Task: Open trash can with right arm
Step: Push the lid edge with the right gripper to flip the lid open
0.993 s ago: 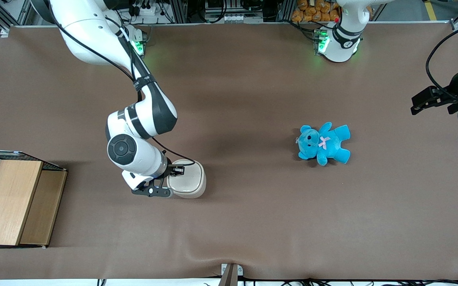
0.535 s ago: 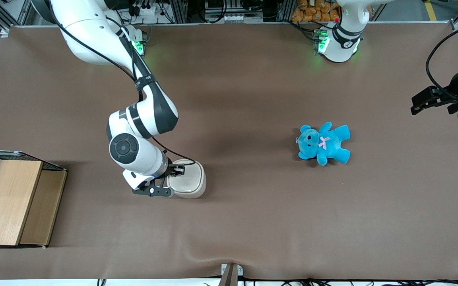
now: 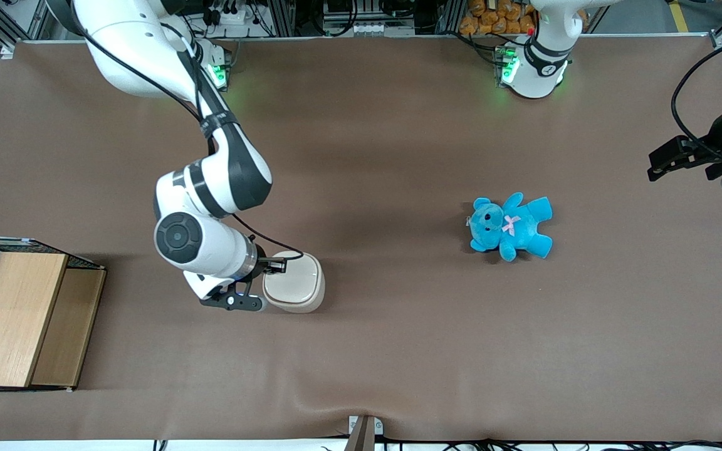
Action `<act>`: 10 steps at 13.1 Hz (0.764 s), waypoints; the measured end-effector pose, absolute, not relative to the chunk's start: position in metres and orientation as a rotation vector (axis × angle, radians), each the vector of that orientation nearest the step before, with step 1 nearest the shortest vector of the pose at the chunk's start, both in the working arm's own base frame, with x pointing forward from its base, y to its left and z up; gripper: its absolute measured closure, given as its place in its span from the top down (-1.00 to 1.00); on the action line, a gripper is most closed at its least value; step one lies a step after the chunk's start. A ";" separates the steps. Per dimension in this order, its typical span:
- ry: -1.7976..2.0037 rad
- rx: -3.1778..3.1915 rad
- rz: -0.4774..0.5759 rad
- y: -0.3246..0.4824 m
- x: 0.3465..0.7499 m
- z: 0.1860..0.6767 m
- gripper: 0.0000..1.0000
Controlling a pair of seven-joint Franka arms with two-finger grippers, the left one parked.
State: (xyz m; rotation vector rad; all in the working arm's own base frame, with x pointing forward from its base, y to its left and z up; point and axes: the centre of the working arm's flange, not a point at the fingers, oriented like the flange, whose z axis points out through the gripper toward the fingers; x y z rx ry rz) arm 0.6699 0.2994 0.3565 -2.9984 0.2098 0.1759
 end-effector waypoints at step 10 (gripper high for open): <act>0.209 -2.942 0.191 0.309 0.657 0.451 -0.62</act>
